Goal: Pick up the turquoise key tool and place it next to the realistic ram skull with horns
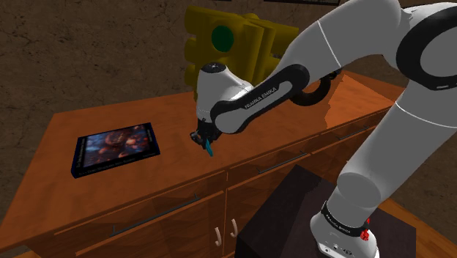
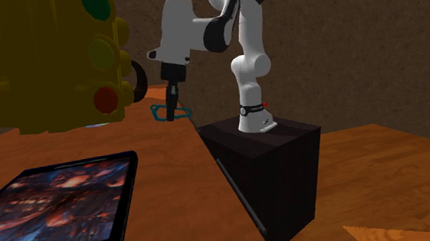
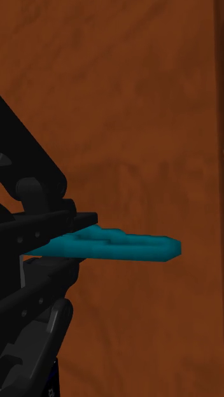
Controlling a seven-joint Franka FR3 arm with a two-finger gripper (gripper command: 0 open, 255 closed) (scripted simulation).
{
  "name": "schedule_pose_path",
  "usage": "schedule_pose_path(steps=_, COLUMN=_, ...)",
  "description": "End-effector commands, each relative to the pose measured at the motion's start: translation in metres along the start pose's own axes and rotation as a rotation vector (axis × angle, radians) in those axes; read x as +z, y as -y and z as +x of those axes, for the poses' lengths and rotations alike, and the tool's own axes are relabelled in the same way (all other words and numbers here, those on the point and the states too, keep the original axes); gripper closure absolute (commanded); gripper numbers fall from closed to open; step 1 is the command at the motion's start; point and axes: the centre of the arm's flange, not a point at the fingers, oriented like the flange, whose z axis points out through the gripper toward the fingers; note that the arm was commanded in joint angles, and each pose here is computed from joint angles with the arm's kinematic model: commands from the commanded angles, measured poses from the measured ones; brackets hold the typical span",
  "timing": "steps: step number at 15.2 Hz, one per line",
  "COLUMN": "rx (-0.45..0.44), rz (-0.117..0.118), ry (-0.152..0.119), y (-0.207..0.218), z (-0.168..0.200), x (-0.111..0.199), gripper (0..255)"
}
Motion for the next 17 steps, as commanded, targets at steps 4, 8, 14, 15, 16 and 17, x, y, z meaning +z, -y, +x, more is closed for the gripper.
schedule_pose_path(steps=4, rx=0.0, rz=0.0, ry=0.0, y=0.001, z=0.006, x=-0.027, gripper=255)
schedule_pose_path(steps=8, rx=0.0, rz=0.0, ry=0.0, y=0.001, z=0.01, x=-0.047, gripper=255)
schedule_pose_path(steps=14, rx=0.0, rz=0.0, ry=0.0, y=0.001, z=0.017, x=-0.078, gripper=255)
schedule_pose_path(steps=15, rx=0.0, rz=0.0, ry=0.0, y=0.001, z=0.018, x=-0.083, gripper=255)
schedule_pose_path(steps=16, rx=0.0, rz=0.0, ry=0.0, y=0.001, z=0.019, x=-0.089, gripper=255)
schedule_pose_path(steps=17, rx=0.0, rz=0.0, ry=0.0, y=0.001, z=0.021, x=-0.094, gripper=255)
